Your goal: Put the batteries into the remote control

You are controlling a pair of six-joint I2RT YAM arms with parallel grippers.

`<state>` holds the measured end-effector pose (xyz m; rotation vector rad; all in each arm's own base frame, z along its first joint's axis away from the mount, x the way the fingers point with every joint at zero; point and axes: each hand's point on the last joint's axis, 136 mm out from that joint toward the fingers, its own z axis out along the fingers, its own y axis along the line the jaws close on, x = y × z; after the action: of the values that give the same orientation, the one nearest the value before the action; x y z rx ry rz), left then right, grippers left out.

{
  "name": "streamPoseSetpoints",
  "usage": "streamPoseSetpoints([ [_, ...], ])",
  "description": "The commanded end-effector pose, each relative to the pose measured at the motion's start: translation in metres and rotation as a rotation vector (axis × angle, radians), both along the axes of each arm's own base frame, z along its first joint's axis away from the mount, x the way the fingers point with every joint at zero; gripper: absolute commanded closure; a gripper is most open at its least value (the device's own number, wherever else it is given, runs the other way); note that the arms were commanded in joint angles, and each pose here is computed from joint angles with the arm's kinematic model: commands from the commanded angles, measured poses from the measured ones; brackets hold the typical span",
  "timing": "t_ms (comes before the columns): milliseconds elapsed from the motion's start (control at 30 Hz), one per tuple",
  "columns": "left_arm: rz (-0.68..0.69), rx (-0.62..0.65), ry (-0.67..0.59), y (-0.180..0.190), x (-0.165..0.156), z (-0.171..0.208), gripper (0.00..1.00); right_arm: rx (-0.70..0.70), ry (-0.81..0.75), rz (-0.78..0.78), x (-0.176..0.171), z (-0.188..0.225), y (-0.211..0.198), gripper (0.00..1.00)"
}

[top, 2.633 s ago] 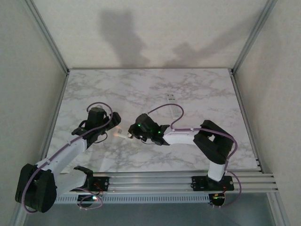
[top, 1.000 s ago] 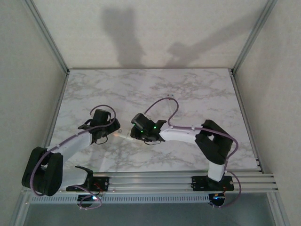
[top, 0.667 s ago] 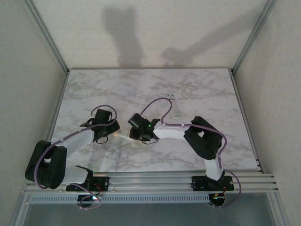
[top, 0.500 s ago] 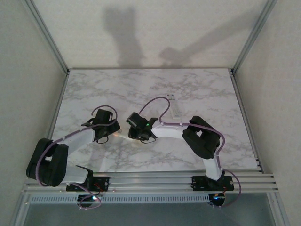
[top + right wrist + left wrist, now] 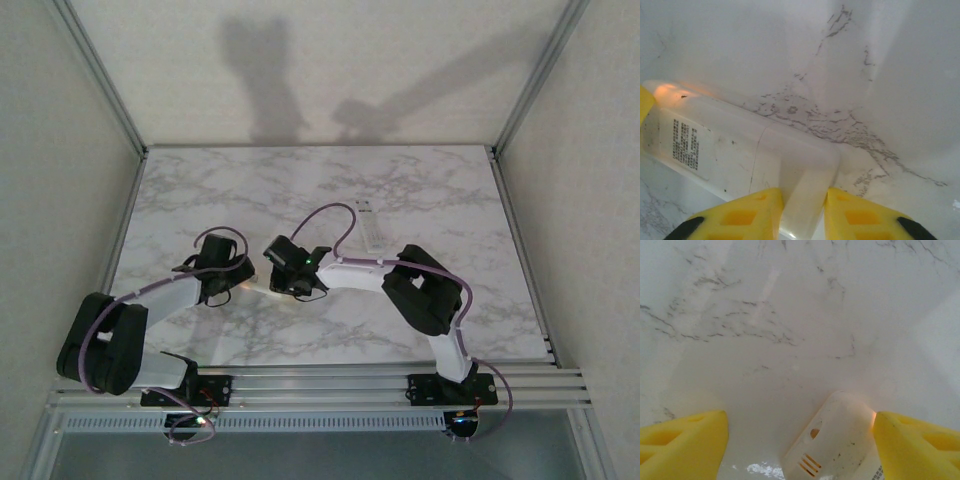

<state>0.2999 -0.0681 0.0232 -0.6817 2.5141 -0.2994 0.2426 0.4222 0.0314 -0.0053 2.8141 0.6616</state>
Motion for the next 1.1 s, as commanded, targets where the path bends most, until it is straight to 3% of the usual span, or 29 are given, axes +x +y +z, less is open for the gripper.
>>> streamPoseSetpoints([
  [0,-0.061,-0.171,-0.030,-0.033,0.005,0.004,0.24,0.057,-0.094,0.093,-0.006,0.023,0.010,0.66],
  [100,0.012,-0.108,-0.107,-0.012,0.010,0.030,0.19,-0.055,-0.313,0.185,0.006,0.056,-0.023,0.55],
  [200,0.091,-0.043,-0.193,0.011,0.010,0.066,0.13,-0.165,-0.486,0.486,0.004,0.070,-0.027,0.39],
  [300,0.144,-0.017,-0.262,0.027,0.006,0.097,0.10,-0.271,-0.522,0.751,-0.001,0.064,-0.022,0.28],
  [433,0.177,-0.053,-0.323,0.033,-0.005,0.125,0.09,-0.291,-0.477,0.948,-0.004,0.056,0.001,0.18],
  [633,0.171,-0.135,-0.351,0.027,-0.019,0.139,0.08,-0.311,-0.418,1.039,0.004,0.033,0.027,0.15],
  [867,0.141,-0.207,-0.337,0.017,-0.031,0.137,0.01,-0.380,-0.334,1.076,0.005,-0.009,0.024,0.18],
  [967,0.133,-0.222,-0.334,0.015,-0.036,0.137,0.00,-0.401,-0.310,1.082,0.002,-0.018,0.019,0.24],
  [1067,0.128,-0.245,-0.327,0.012,-0.039,0.139,0.01,-0.407,-0.312,1.069,0.003,-0.016,0.016,0.36],
])
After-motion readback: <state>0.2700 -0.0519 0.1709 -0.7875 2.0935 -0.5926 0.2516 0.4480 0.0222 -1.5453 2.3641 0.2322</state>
